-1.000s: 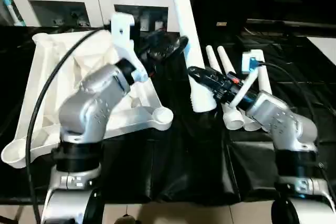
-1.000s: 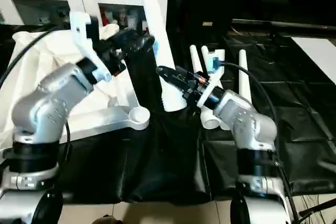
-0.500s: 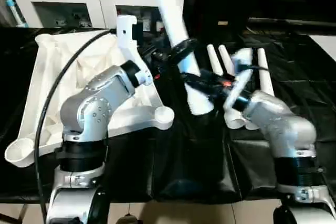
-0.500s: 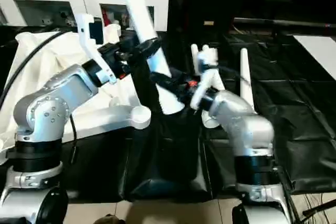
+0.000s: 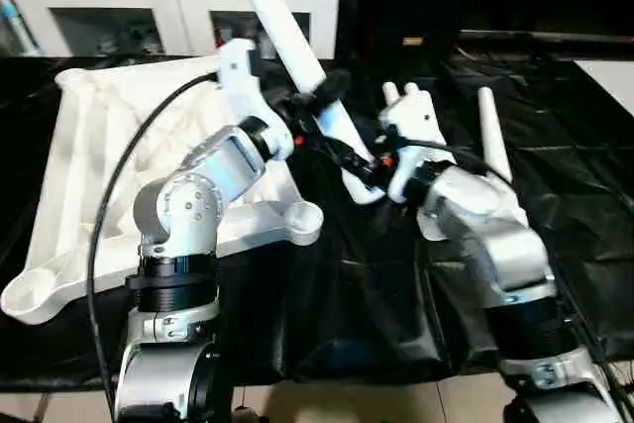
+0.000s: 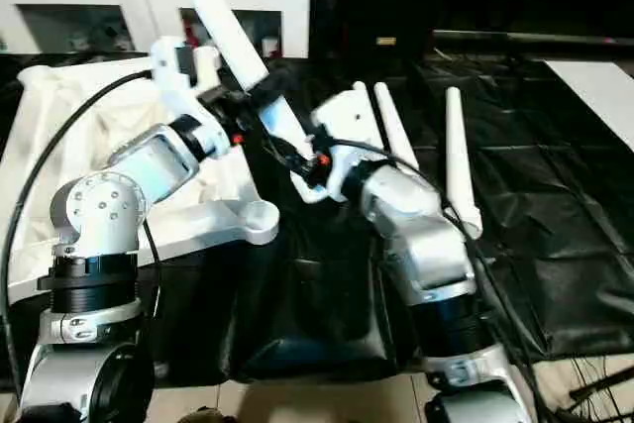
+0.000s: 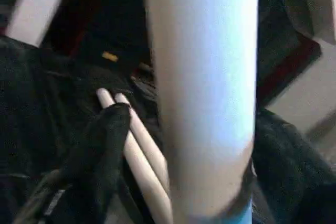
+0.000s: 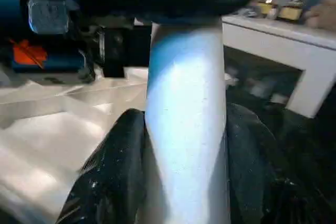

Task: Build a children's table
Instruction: Pick table leg

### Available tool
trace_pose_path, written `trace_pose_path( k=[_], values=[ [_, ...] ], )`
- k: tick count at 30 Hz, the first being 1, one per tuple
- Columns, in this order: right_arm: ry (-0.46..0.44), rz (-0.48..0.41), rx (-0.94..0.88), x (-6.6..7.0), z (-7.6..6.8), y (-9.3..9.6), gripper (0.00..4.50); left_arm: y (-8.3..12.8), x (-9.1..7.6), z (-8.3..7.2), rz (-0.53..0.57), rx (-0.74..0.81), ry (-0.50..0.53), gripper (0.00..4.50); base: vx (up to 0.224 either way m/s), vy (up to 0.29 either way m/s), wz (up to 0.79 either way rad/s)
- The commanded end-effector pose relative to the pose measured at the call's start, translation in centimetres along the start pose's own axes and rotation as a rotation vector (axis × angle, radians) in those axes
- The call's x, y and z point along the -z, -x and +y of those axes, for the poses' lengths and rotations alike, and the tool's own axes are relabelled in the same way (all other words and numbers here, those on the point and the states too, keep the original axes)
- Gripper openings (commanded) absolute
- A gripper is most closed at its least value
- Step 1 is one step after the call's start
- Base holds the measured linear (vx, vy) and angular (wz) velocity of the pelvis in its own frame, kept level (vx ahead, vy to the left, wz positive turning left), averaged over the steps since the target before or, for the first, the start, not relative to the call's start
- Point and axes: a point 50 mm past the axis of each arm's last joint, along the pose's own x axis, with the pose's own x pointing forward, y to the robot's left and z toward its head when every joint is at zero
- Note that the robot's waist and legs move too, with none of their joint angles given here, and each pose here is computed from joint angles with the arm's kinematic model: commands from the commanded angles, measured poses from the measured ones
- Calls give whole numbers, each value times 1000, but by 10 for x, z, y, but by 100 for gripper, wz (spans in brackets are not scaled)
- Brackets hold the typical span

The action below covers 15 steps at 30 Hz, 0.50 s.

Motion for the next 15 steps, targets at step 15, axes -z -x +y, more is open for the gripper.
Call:
trace_pose_path(
  k=[15],
  values=[
    [96, -2, 2, 2, 12, -13, 186, 1, -11, -1, -56, -10, 43, 242, 0, 0, 0]
  ],
)
